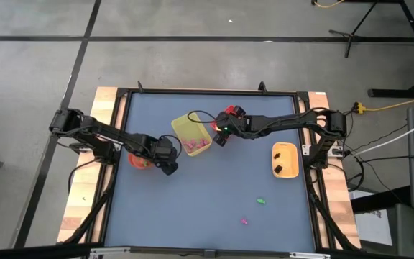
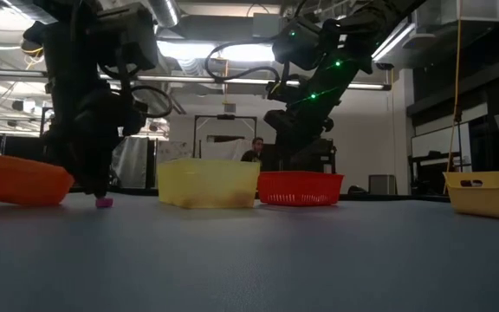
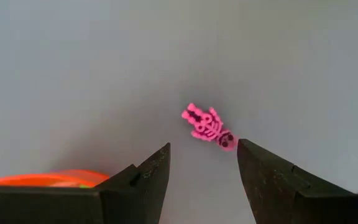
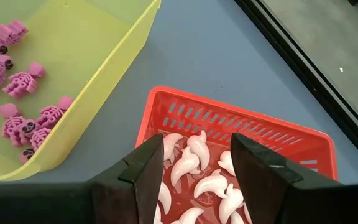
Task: Sort Halloween decoration
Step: Put the pink skeleton toy into the yellow bin
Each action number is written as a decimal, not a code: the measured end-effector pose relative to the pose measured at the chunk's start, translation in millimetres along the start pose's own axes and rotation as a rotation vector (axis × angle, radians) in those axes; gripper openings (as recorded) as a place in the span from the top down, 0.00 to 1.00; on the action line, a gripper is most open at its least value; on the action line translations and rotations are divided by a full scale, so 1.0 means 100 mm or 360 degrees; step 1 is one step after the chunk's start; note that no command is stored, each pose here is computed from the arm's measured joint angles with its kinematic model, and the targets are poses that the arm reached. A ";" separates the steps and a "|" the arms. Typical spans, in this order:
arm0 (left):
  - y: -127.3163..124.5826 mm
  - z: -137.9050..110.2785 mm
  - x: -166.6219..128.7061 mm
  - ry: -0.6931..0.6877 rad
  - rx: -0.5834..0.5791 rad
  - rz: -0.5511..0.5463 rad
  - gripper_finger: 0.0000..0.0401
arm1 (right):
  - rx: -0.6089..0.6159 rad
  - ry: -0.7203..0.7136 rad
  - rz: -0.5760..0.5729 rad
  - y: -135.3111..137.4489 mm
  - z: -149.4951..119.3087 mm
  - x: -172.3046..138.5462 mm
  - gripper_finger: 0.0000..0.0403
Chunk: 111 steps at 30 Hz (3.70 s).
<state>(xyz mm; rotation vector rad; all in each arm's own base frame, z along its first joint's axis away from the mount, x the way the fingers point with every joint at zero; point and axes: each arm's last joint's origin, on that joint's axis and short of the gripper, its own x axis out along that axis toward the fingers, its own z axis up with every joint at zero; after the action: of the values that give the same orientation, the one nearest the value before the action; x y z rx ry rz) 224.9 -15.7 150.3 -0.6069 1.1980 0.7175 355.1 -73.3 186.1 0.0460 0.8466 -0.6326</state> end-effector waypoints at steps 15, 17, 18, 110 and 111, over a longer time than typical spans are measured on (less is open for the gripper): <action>-0.14 0.14 -0.17 -0.0072 0.0065 -0.0075 0.58 | 0.0000 0.0000 0.0000 0.00 0.00 0.00 0.54; -0.14 0.14 -0.17 -0.0071 0.0063 -0.0088 0.58 | 0.0000 0.0000 0.0000 0.00 0.00 0.00 0.54; -0.15 0.14 -0.17 -0.0065 0.0059 -0.0105 0.58 | 0.0000 0.0000 0.0001 0.00 0.00 0.00 0.54; -0.17 0.22 0.21 0.0227 0.0222 0.0191 0.76 | -0.0024 0.0032 0.0220 0.02 0.02 -0.13 0.54; -0.17 0.22 0.21 0.0227 0.0221 0.0187 0.77 | -0.0045 0.0056 0.0223 0.01 0.01 -0.16 0.54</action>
<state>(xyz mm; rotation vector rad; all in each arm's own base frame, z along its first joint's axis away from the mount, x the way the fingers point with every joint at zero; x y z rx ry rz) 255.8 -6.4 136.9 -0.4811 1.4125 0.6918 348.6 -64.9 197.8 0.0903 0.8781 -0.4894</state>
